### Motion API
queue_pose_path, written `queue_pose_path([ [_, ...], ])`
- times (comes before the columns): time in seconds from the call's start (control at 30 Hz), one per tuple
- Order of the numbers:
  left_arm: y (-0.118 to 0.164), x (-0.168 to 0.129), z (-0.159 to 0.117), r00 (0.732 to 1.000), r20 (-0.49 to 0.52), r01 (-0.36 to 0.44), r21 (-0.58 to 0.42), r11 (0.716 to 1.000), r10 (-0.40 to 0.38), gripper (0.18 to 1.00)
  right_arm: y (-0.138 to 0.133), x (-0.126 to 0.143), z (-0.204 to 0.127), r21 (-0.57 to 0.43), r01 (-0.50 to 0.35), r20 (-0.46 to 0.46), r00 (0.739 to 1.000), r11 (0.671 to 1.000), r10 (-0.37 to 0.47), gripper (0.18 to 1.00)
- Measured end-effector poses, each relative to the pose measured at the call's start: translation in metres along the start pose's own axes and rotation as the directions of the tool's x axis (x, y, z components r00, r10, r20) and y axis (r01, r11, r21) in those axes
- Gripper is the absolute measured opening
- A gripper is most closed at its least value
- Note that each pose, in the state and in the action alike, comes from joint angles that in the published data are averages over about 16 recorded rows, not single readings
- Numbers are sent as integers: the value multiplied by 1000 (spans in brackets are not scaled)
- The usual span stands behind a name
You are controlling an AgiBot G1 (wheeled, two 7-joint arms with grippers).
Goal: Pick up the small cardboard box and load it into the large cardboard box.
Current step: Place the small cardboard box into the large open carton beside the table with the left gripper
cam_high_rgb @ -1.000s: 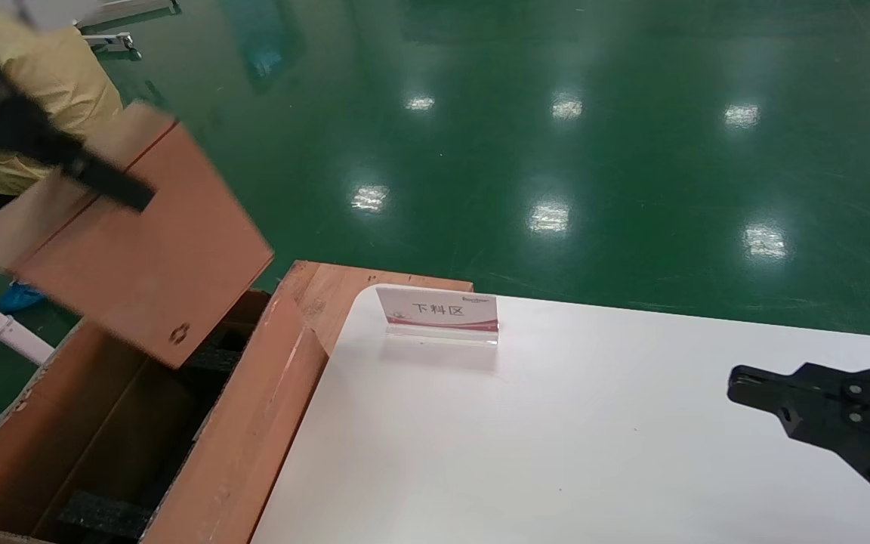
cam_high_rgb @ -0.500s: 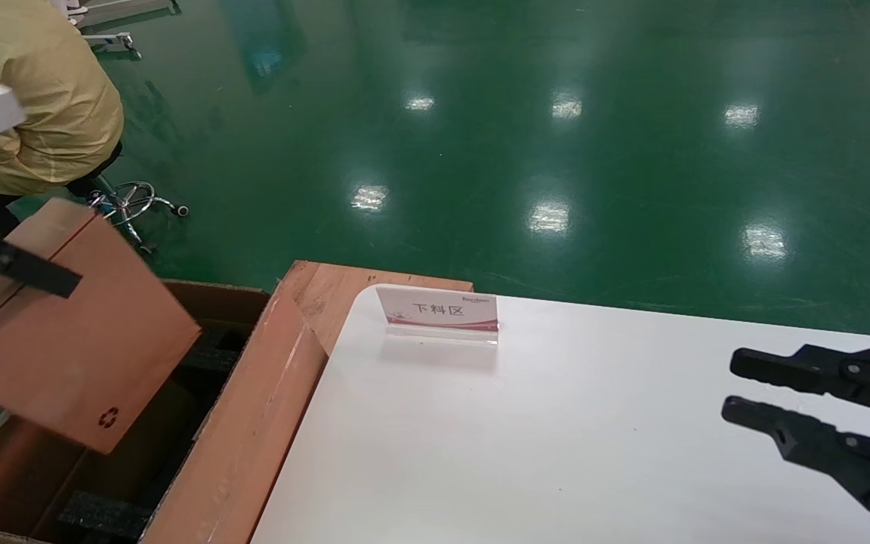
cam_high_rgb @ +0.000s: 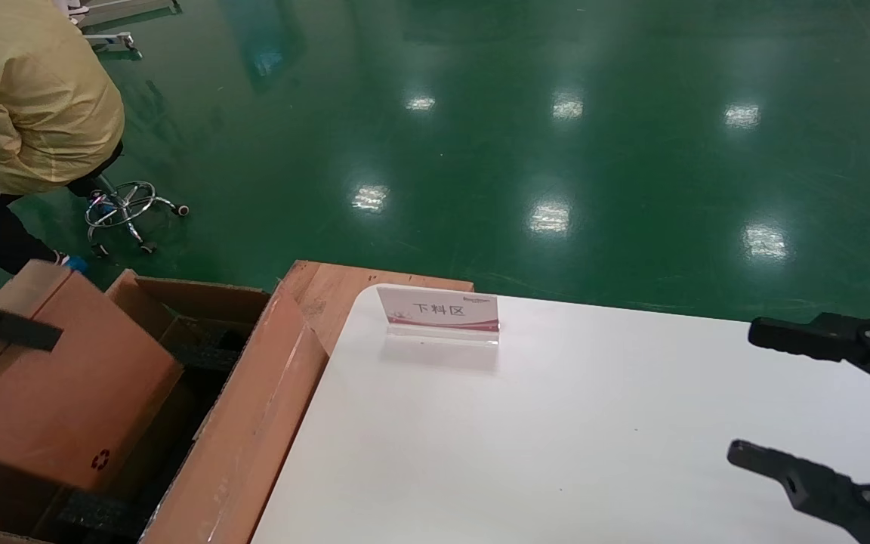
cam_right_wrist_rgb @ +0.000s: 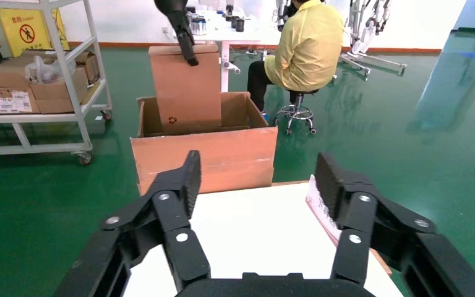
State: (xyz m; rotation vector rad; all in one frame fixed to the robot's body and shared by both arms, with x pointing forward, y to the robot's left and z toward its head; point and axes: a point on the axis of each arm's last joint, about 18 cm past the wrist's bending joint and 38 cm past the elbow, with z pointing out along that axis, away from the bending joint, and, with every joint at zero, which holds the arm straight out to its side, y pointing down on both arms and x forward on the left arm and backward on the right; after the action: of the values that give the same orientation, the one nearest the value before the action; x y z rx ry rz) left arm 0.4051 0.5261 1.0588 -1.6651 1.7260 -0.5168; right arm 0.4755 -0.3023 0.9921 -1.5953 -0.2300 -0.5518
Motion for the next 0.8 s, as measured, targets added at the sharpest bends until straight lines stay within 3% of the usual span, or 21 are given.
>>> queue_pose_path([
  [0.4,23,-16,36,1000,4,30,-41,999,-30,325,0,0,0,0,0,0,1000,1000,0,849],
  [0.8,38,-26,51,999,42,29,-87,996,-25,324,0,0,0,0,0,0,1000,1000,0,975],
])
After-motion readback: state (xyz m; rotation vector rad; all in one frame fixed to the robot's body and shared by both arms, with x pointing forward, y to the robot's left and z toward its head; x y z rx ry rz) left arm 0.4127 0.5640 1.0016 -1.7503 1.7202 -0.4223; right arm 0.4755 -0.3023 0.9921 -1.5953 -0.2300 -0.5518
